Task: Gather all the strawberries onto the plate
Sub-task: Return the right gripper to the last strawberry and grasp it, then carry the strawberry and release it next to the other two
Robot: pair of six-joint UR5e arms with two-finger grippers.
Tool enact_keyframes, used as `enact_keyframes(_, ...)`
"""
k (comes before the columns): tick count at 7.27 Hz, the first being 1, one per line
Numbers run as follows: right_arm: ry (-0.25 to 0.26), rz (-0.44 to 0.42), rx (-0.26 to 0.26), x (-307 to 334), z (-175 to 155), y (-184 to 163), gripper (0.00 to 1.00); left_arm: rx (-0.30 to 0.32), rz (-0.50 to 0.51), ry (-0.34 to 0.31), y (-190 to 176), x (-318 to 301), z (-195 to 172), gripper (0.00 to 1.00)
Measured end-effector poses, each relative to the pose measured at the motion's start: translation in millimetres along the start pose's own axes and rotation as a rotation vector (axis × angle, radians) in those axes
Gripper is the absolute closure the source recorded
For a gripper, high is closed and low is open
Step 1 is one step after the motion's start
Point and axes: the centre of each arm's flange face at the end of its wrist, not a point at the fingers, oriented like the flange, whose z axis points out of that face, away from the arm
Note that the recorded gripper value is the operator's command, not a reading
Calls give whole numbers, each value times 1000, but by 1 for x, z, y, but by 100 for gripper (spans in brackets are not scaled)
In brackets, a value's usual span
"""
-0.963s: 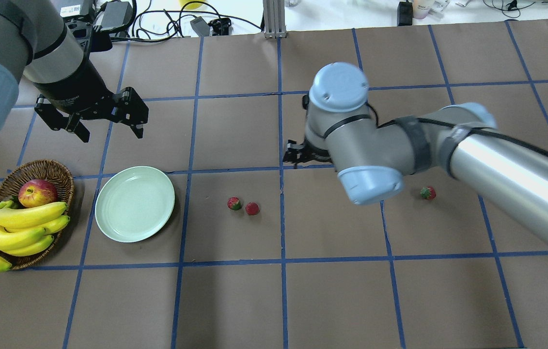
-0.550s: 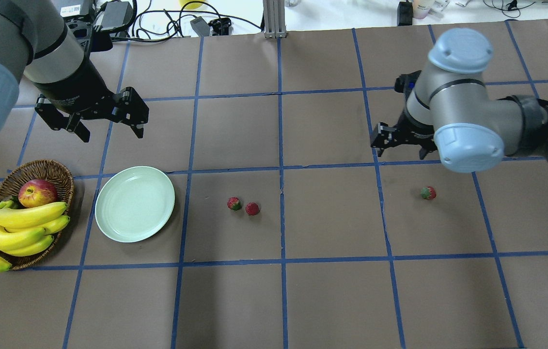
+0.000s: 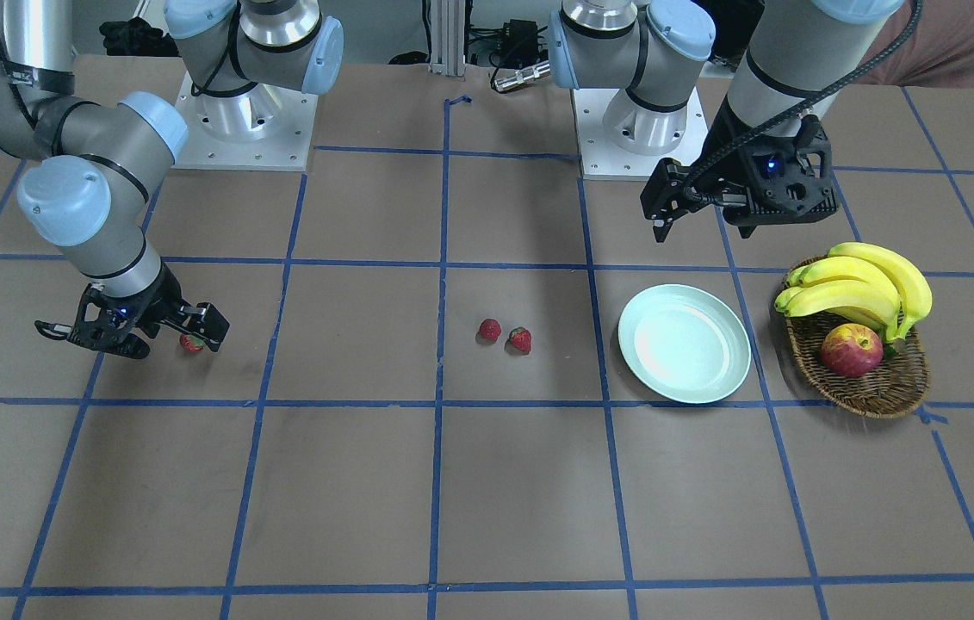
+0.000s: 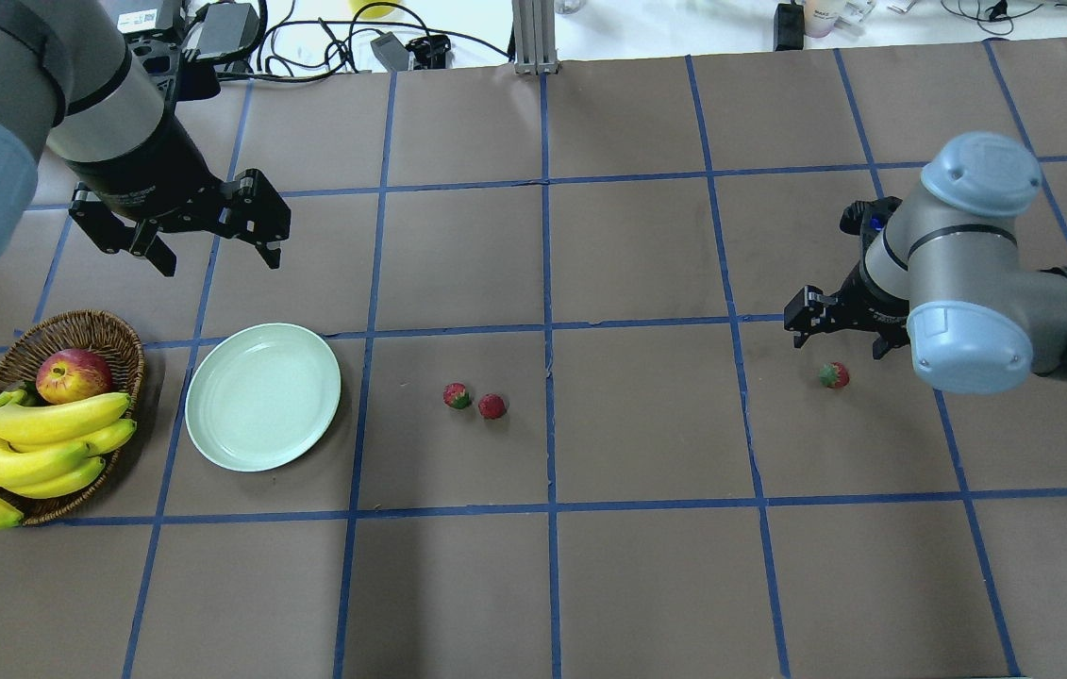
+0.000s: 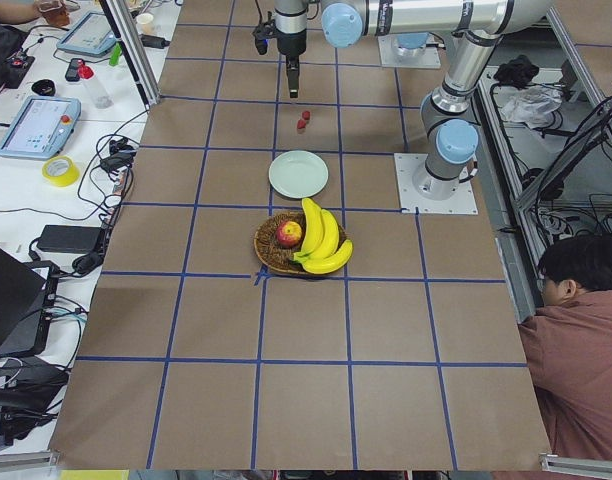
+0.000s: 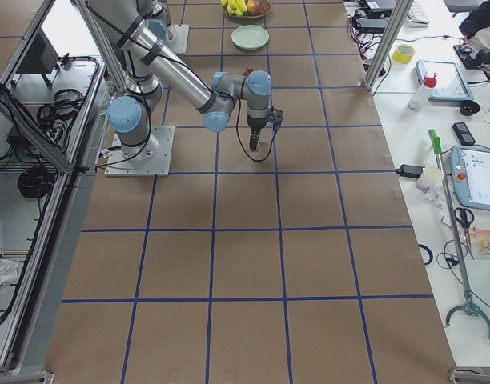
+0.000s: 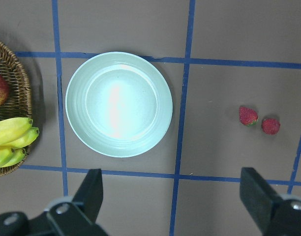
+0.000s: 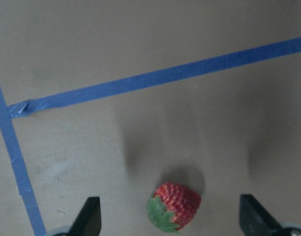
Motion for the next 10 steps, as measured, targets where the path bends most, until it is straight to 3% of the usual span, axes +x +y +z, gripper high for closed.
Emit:
enact_keyframes(2,2,7,-10,1,12,5,77,2,2,6,0,1,-1,0)
enact_keyframes(3,-4,10,-11,1,14,5,95,4,3,8,0,1,-2,0)
enact_keyframes(5,-4,12,10,0,11,4,100,8,4,9,1,2,-3,0)
enact_keyframes(7,-4,38,85,-17,-3,0,100,8,5,8,1,3,-3,0)
enact_keyframes(8,-13,30,117,-49,-15,1,100,8,5,8,1,3,-3,0)
enact_keyframes(10,-64,10,149,-175,-57,19,100,7,6,7,1,3,-2,0)
